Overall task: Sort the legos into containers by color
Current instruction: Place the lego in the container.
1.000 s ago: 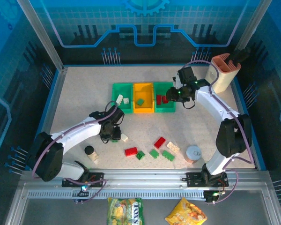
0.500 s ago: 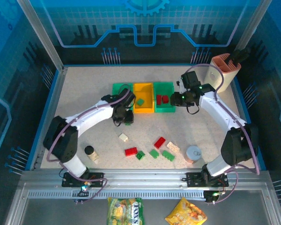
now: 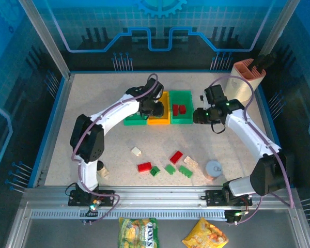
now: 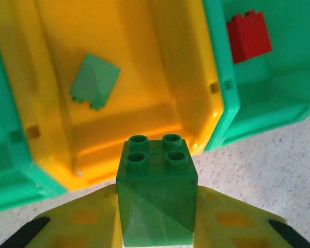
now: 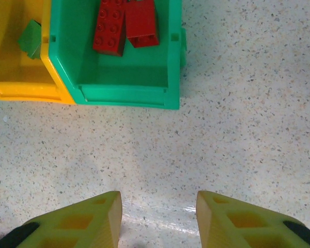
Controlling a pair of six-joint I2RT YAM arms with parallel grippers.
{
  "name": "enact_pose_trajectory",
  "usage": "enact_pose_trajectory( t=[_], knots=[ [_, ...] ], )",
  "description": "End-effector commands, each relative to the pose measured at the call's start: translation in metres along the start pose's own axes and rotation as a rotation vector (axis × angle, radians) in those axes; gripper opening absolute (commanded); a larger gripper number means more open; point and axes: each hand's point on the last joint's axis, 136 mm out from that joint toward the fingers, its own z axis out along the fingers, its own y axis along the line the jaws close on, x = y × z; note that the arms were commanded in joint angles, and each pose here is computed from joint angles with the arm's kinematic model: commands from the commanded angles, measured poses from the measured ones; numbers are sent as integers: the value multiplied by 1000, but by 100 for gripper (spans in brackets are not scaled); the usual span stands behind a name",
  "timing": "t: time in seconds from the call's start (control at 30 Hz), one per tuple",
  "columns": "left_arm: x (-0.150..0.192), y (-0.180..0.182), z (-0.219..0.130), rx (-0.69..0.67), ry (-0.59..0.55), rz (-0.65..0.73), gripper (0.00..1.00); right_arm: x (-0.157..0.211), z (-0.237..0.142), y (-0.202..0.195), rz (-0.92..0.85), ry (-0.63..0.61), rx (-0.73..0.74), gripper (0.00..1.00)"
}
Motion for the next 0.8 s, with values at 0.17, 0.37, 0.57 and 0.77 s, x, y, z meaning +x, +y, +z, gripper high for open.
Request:
enact_pose_trajectory(
  t=[0.17, 0.37, 0.57, 0.77],
  knots=[
    [-21, -11, 22, -19, -1, 56, 33, 13, -18, -15, 13, -3, 52, 43],
    [-31, -8, 47, -47, 9, 60, 33, 19, -24, -19, 15, -3, 67, 43],
    [-32, -1, 64, -74, 33, 60, 34, 23, -27, -21, 15, -6, 73, 43],
    [-28, 12, 75, -117, 57, 65, 34, 23, -28, -21, 15, -4, 73, 43]
  ],
)
